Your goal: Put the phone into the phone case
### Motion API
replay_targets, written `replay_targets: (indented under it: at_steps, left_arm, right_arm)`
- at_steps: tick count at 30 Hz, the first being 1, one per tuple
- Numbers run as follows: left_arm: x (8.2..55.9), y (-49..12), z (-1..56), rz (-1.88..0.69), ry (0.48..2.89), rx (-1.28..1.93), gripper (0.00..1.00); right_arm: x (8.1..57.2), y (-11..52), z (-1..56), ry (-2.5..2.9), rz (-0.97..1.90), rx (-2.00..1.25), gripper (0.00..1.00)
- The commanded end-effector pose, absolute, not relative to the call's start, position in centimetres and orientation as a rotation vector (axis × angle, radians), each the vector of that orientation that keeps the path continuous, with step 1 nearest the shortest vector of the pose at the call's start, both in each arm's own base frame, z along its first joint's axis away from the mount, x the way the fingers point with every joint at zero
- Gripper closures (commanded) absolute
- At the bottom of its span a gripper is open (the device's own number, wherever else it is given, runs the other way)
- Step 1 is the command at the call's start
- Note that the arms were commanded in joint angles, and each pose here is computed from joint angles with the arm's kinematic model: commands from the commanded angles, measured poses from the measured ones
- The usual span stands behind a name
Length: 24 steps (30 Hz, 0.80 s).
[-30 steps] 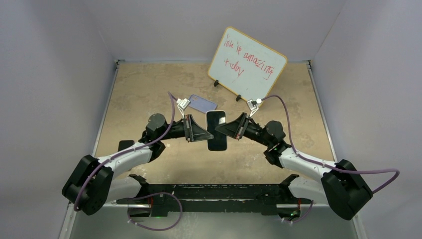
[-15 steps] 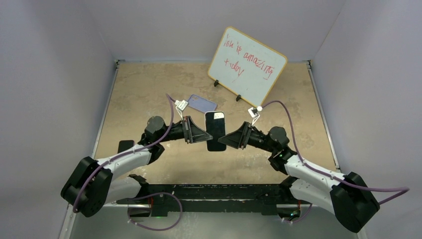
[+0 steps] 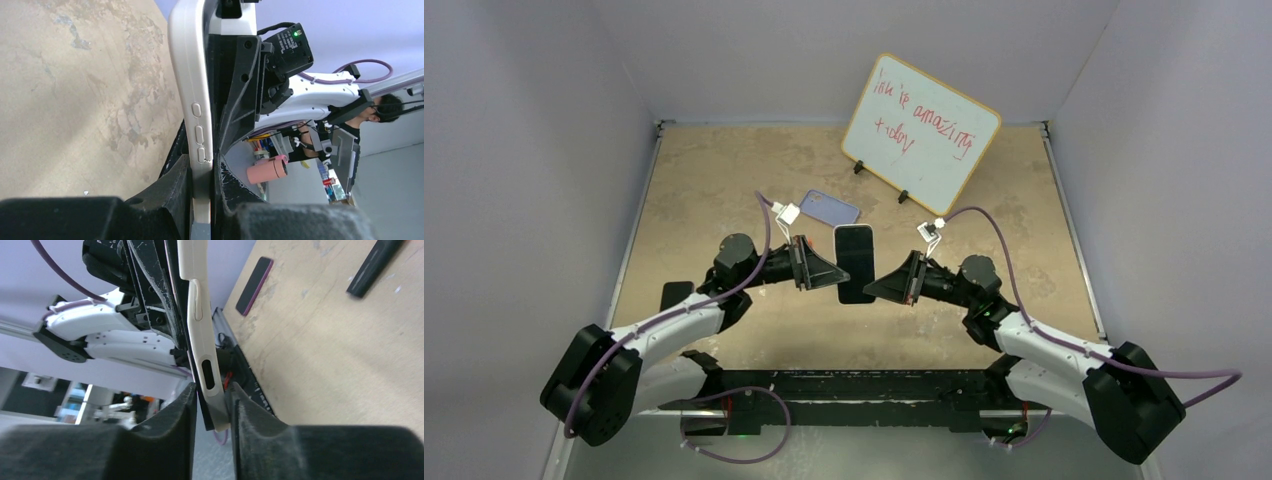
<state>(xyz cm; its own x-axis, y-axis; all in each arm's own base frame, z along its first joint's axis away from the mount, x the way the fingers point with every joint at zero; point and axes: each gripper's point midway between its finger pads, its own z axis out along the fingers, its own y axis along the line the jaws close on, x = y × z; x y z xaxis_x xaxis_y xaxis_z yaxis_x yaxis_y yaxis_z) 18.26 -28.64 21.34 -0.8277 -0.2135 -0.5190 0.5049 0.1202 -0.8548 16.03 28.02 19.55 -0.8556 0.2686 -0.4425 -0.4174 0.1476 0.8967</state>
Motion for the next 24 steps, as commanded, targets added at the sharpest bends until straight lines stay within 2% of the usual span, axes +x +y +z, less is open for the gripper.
replay_targets:
  at_steps: [1,5,13,14,15,19,22,24]
  left_arm:
    - [19.2,-28.5,23.5,-1.656,1.765,0.362,1.00]
    - [19.6,-28.3,22.4,-1.561,1.818,0.397,1.00]
    - [18.5,-28.4,23.2,-1.592,1.786,0.482,1.00]
    - [18.1,-28.4,23.5,-1.616,1.772,0.505,1.00]
    - [17.5,-28.5,23.6,-1.644,1.762,0.537,1.00]
    - [16.3,-28.5,23.9,-1.696,1.737,0.608,1.00]
    - [15.4,-28.5,24.3,-1.733,1.714,0.658,1.00]
    - [14.8,-28.4,24.7,-1.760,1.686,0.701,1.00]
  right_arm:
    - [14.9,28.2,20.3,1.914,1.839,-0.169,0.86]
    - [15.0,28.2,21.1,1.900,1.865,-0.138,1.00]
    - [15.4,28.0,21.9,1.864,1.857,-0.099,1.00]
    - [15.4,28.0,21.9,1.855,1.844,-0.115,0.95]
    - [15.4,27.9,21.9,1.852,1.833,-0.128,0.84]
    - [15.5,27.7,23.1,1.820,1.779,-0.186,0.51]
    - [15.9,27.5,23.3,1.849,1.701,-0.200,0.34]
    - [16.2,27.4,23.9,1.844,1.666,-0.204,0.28]
